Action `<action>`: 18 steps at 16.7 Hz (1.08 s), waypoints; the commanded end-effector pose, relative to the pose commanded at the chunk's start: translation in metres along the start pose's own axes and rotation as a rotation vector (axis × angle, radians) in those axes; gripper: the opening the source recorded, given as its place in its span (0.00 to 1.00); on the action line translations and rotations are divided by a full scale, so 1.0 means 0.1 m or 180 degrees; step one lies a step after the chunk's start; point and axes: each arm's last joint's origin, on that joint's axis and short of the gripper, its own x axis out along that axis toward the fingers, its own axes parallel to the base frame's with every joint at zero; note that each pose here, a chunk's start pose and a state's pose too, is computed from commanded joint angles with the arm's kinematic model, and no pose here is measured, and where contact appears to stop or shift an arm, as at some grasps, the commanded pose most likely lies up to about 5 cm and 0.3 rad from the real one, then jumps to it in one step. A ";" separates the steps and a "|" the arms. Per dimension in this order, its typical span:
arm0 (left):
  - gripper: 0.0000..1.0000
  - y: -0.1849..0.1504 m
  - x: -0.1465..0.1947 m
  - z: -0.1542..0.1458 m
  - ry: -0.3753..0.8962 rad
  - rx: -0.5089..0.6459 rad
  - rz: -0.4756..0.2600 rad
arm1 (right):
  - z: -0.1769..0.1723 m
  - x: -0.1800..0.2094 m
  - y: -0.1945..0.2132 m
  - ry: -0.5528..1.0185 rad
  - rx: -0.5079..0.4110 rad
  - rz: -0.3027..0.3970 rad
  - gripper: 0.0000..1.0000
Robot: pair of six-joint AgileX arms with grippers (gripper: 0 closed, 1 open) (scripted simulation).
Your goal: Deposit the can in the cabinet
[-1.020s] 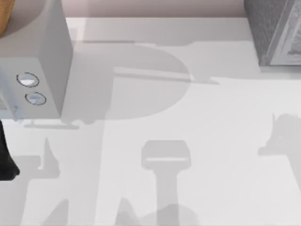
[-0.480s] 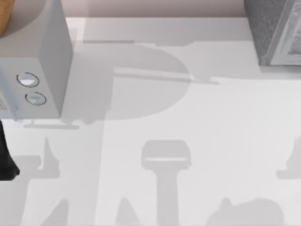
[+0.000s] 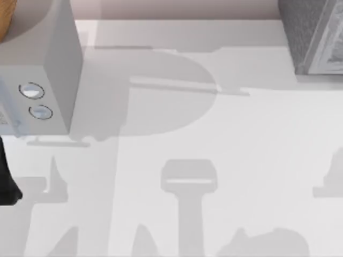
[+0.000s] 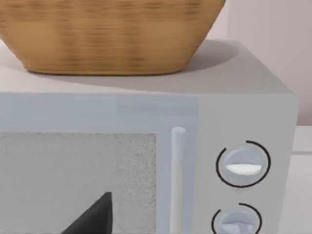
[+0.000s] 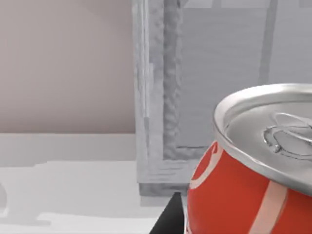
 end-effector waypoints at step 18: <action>1.00 0.00 0.00 0.00 0.0000 0.0000 0.0000 | 3.04 1.24 0.37 -0.0004 -0.0017 -0.0031 0.00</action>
